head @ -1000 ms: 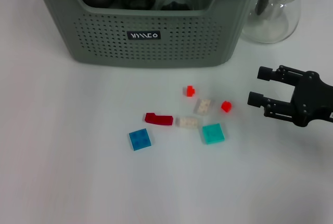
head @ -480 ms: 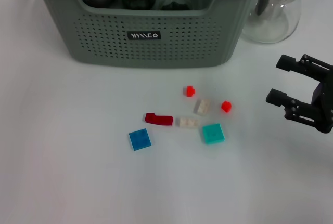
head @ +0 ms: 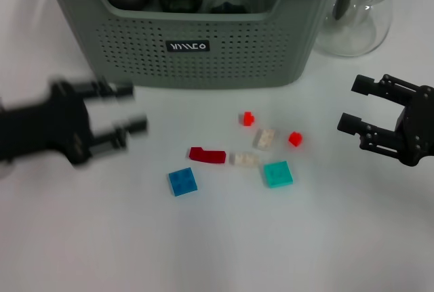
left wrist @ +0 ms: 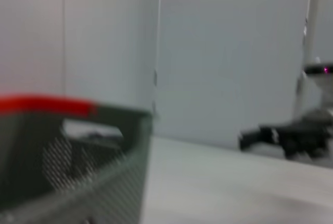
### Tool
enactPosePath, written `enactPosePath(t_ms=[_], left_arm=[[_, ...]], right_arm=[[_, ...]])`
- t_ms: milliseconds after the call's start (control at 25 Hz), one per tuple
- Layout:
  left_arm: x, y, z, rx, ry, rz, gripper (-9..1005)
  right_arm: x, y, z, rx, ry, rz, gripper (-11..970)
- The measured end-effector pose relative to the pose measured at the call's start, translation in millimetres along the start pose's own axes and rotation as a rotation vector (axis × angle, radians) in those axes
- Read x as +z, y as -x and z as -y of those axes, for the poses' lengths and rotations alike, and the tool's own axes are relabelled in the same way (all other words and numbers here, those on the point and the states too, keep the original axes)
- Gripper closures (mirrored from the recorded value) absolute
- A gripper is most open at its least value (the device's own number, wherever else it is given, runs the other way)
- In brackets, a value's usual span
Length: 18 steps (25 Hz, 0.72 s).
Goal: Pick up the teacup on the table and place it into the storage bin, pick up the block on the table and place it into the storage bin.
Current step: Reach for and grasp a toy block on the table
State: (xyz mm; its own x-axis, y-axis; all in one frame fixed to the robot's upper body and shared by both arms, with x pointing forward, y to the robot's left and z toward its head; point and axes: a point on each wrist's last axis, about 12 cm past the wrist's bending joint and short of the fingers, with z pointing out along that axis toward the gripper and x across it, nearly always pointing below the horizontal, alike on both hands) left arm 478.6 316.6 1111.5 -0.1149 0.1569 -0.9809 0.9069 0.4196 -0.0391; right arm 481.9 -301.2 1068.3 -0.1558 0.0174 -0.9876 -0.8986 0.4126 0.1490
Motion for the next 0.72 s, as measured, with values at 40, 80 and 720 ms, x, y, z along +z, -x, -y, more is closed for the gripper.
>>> enactPosePath(t_ms=[40, 80, 720], left_arm=[[4, -19, 7.4, -0.028, -0.021, -0.022, 455], [11, -36, 13.5, -0.050, -0.031, -0.049, 455], [54, -107, 41.0, 0.027, 0.046, -0.146, 451]], right_arm=[[2, 1, 0.5, 0.003, 0.004, -0.001, 195], [2, 1, 0.5, 0.003, 0.004, -0.001, 195], [2, 1, 2.8, 0.013, -0.004, -0.005, 195]])
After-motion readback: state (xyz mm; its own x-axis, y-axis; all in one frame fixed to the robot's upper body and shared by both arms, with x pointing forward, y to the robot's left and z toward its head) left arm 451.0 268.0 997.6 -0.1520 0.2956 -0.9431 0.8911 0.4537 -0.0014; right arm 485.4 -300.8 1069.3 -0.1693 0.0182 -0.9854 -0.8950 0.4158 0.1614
